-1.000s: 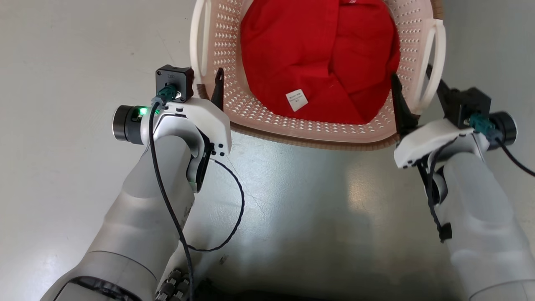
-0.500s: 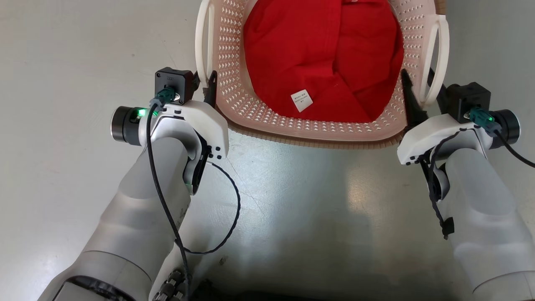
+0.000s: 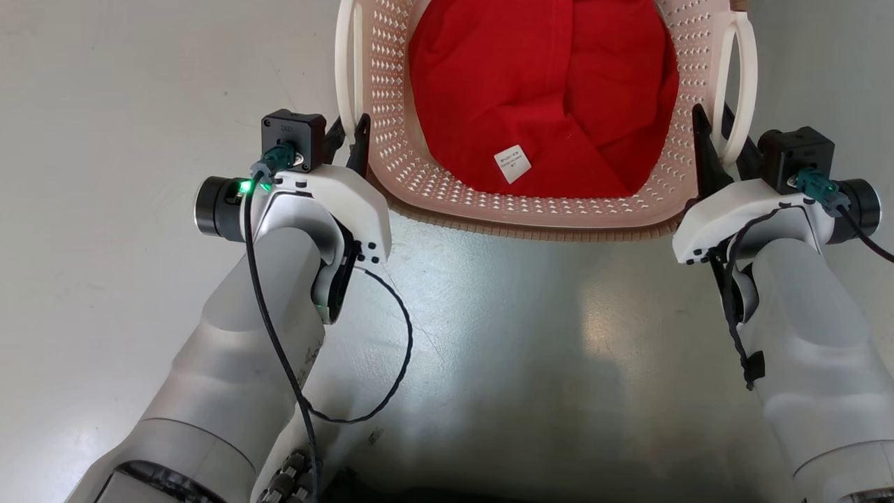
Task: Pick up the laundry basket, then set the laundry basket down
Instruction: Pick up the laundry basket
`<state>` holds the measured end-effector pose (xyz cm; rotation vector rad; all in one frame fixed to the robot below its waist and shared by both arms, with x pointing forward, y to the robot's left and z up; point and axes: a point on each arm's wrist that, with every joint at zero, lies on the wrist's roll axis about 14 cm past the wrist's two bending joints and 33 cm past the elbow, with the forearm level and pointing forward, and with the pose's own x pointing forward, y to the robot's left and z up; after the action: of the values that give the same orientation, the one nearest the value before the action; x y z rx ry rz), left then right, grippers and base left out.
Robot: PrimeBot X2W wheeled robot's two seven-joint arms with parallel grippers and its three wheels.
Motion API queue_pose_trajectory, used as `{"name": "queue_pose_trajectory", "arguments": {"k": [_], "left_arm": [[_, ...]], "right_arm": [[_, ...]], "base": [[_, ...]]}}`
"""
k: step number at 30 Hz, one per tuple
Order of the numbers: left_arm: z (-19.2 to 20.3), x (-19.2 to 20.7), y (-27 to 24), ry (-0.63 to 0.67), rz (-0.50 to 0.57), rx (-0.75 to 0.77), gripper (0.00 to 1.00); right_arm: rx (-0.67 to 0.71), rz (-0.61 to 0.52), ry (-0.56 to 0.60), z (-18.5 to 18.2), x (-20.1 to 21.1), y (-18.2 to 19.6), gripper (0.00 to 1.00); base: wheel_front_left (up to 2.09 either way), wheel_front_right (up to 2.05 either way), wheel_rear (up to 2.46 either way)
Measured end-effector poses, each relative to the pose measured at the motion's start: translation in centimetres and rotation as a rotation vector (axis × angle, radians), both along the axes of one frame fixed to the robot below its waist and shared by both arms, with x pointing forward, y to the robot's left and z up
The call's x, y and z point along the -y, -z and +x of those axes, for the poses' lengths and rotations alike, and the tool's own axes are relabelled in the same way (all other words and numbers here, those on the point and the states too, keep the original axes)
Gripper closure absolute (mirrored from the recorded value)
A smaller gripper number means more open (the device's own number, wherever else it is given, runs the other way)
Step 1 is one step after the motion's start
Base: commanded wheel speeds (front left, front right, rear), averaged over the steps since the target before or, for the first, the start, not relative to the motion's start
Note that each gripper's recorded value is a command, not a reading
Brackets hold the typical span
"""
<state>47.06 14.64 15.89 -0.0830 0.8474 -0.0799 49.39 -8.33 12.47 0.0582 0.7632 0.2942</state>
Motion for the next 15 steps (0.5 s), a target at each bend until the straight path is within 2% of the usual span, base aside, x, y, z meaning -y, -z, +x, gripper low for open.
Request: {"name": "queue_pose_trajectory", "arguments": {"k": [15], "left_arm": [[-0.1, 0.7, -2.2, -0.044, -0.038, 0.026, 1.0]], "right_arm": [[-0.018, -0.02, 0.011, -0.5, 0.9, -1.6, 1.0]], "base": [[0.0, 0.0, 0.0]]}}
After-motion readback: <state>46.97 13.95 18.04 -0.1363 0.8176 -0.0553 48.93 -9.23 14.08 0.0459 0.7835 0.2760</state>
